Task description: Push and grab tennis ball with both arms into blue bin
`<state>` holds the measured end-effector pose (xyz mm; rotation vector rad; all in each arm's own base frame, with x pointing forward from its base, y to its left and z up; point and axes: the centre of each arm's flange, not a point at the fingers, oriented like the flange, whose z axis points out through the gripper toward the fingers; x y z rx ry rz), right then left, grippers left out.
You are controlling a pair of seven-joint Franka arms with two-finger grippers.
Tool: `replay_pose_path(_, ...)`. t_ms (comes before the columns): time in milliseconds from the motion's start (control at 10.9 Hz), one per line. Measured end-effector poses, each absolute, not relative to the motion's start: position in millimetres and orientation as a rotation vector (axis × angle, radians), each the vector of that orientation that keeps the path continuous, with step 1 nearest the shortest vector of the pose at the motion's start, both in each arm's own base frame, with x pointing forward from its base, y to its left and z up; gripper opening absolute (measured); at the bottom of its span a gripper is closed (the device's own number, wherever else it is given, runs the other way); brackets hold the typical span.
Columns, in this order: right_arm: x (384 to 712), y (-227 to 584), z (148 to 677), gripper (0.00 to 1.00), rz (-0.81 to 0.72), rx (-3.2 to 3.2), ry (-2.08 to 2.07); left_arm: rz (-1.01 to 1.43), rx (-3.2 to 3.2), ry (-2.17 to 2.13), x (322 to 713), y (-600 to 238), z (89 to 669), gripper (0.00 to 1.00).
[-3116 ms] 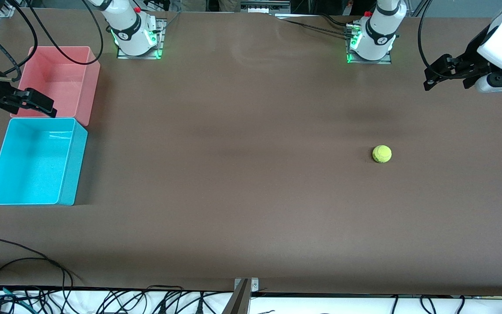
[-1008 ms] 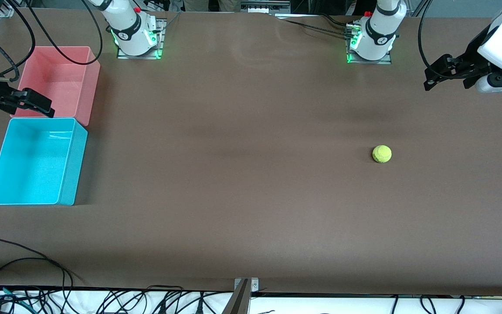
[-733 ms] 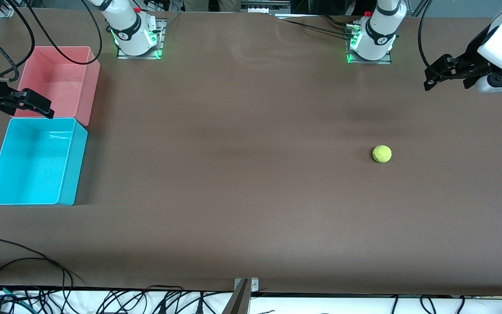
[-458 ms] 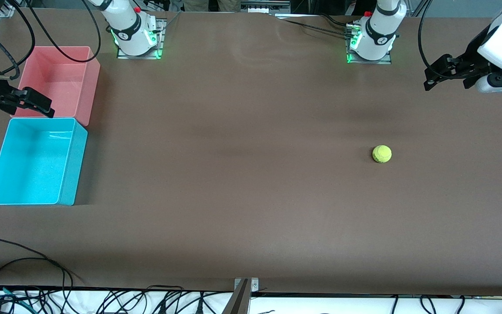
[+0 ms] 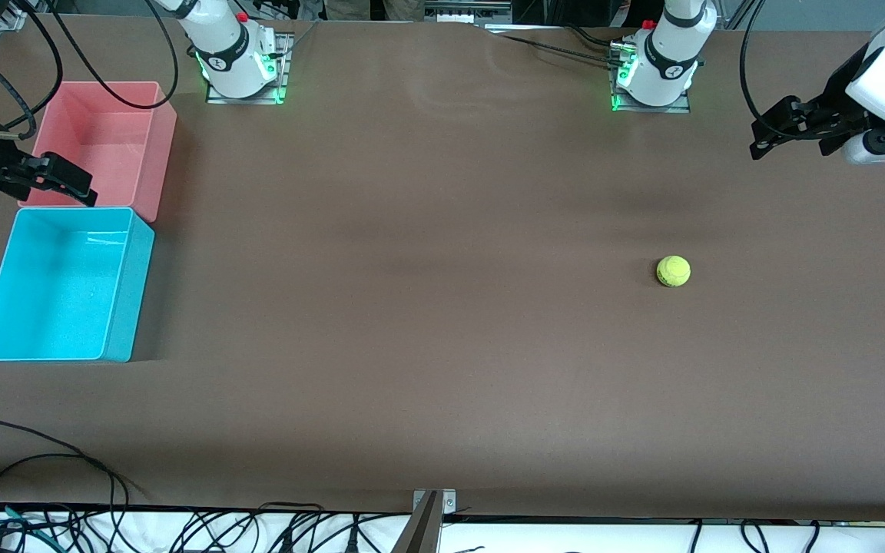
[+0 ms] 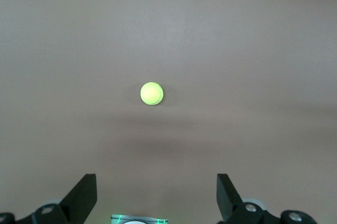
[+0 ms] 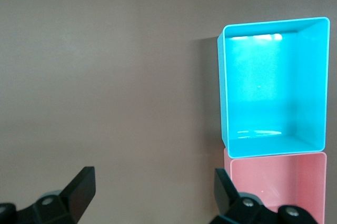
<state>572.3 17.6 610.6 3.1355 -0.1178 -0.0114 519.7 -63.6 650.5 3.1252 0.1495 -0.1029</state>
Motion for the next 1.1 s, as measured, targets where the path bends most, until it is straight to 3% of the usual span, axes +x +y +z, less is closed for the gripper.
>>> replay_pose_path(1100,568.2,17.4,610.1,1.00,0.006,3.137,-0.118,-0.160,3.127,0.160,517.6,-59.6,645.9,1.00)
